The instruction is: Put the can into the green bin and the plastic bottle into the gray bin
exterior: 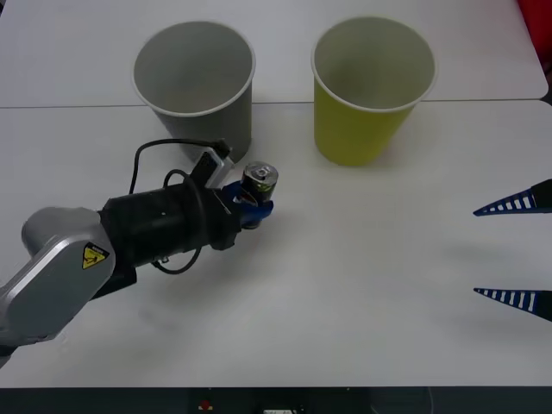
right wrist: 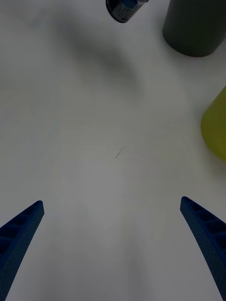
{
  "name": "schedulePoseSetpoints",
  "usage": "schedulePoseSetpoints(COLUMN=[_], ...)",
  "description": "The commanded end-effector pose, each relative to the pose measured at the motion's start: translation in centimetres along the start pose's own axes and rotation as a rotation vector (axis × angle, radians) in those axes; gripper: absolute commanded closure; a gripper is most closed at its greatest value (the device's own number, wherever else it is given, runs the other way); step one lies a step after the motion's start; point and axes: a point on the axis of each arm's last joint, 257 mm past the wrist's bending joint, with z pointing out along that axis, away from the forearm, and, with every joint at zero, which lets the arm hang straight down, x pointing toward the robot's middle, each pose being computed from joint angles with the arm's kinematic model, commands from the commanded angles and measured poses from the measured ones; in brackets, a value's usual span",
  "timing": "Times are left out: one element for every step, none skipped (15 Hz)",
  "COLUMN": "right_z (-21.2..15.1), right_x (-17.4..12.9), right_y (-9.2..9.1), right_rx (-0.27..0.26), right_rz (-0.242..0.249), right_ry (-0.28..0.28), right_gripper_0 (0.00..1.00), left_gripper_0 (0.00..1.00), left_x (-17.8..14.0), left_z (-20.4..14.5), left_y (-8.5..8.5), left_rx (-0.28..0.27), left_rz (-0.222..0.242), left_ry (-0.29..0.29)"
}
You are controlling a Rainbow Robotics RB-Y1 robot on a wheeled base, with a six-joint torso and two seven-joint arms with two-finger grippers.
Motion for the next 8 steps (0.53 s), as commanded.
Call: schedulePoseSetpoints(right_z=[0.0, 0.0, 0.0, 0.0, 0.0, 0.0, 0.0, 0.0], right_x=[0.0, 0.0, 0.0, 0.0, 0.0, 0.0, 0.0, 0.0], right_y=[0.0, 0.0, 0.0, 0.0, 0.0, 0.0, 0.0, 0.0], right_rx=[0.000, 0.000, 0.000, 0.000, 0.000, 0.000, 0.000, 0.000], right_rz=[0.000, 0.000, 0.000, 0.000, 0.000, 0.000, 0.000, 0.000], right_ry=[0.000, 0.000, 0.000, 0.000, 0.000, 0.000, 0.000, 0.000], right_gripper_0=[0.00, 0.00, 0.00, 0.00, 0.00, 0.00, 0.00, 0.00], left_gripper_0=[1.00, 1.00, 1.00, 1.00, 1.00, 1.00, 1.00, 1.00], left_x=[-1.9, -2.5, -3.4, -4.3, -5.2, -6.2, -7.2, -8.2], left_z=[-1.5, -1.8, -2.2, -2.4, -2.5, -2.6, -2.6, -2.6], left_y=[-0.8, -0.9, -0.9, -0.8, -0.7, -0.6, -0.3, -0.2], left_rx=[-0.036, -0.044, -0.058, -0.060, -0.062, -0.065, -0.070, -0.074], left_rz=[0.005, 0.012, 0.040, 0.066, 0.088, 0.109, 0.134, 0.159], left_ry=[0.059, 0.072, 0.096, 0.110, 0.127, 0.136, 0.144, 0.148])
